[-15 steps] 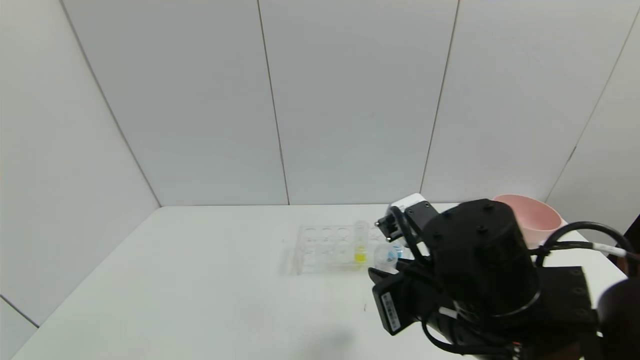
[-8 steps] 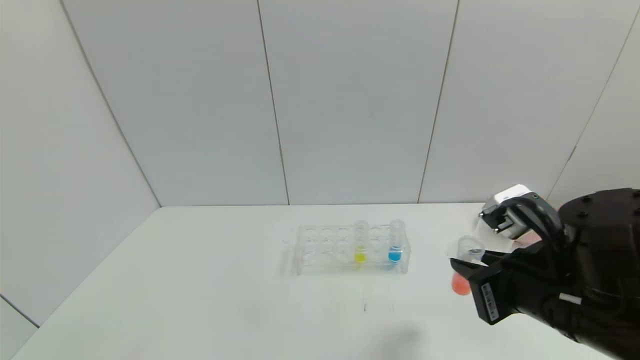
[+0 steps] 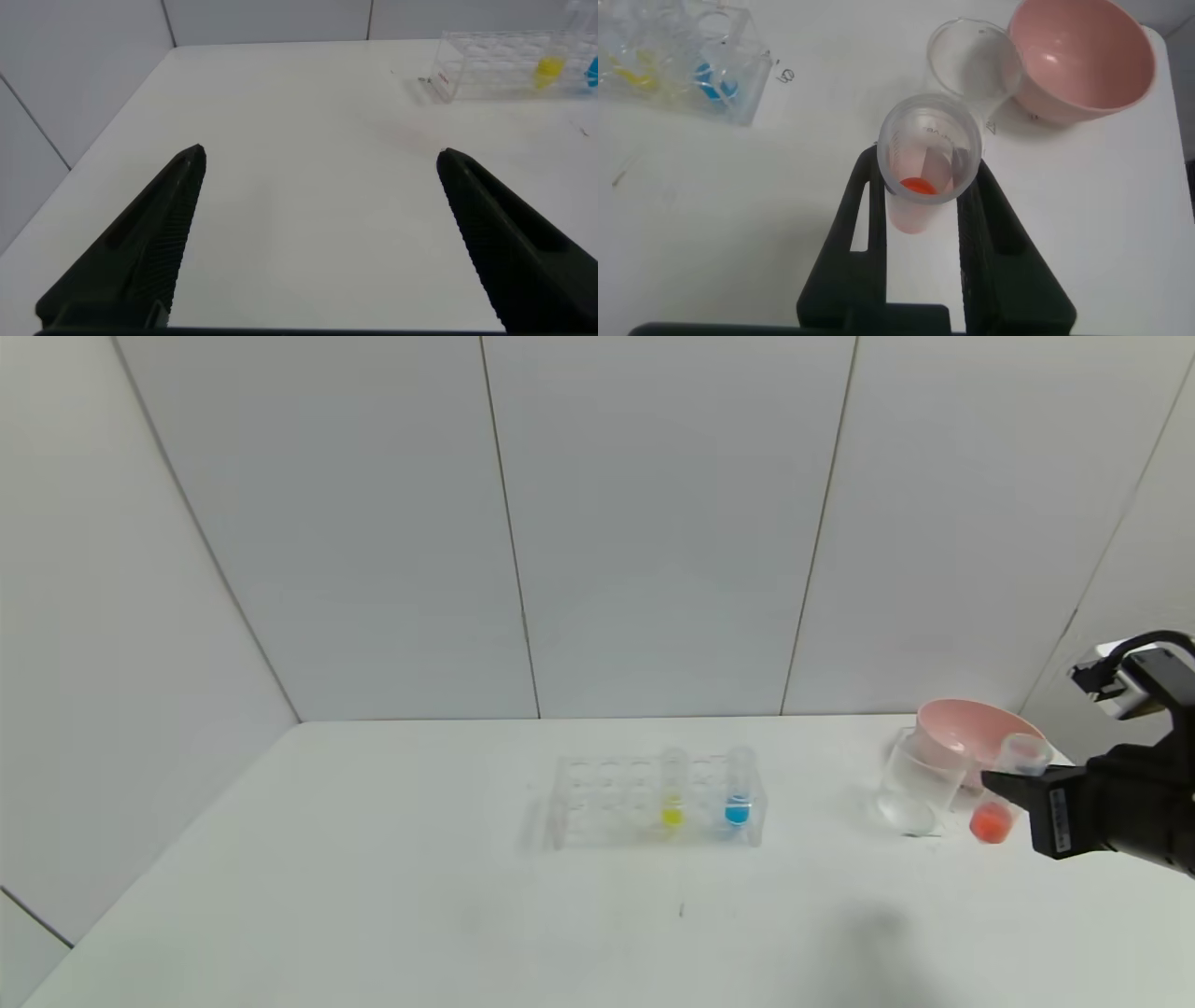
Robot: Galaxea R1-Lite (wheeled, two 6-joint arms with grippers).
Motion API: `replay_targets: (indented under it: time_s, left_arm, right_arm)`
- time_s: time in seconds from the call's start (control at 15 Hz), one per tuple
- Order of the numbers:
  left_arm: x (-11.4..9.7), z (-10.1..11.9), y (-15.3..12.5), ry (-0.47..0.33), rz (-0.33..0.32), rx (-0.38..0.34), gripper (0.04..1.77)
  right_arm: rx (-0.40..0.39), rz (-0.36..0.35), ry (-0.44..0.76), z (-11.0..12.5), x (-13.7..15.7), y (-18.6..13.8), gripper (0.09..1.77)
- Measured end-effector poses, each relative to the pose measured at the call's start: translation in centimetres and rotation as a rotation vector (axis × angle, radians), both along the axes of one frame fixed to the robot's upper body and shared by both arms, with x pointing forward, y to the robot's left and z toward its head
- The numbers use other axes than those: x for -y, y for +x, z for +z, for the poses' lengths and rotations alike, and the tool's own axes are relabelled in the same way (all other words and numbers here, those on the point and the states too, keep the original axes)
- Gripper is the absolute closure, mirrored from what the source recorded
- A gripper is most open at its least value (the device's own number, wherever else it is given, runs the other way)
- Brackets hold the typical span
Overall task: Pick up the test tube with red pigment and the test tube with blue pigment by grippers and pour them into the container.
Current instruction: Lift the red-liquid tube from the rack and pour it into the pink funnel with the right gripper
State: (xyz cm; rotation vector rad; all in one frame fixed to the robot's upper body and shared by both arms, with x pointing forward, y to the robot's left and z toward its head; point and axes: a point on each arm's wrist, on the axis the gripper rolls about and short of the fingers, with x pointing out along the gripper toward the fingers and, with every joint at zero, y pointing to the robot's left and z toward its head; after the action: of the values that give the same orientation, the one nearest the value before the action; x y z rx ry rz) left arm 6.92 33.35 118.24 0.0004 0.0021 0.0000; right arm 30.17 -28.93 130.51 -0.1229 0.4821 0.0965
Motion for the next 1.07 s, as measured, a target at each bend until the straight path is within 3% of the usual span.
replay_targets:
  time_s: [0.53, 1.07]
  left_arm:
    - [0.0, 0.0, 0.0, 0.000, 0.000, 0.000, 0.05]
    - [0.0, 0.0, 0.0, 0.000, 0.000, 0.000, 0.05]
  right_arm:
    - [0.011, -0.100, -0.031, 0.3, 6.8, 0.6, 1.35]
    - [0.019, -0.086, -0.071, 0.9, 7.5, 5.1, 1.35]
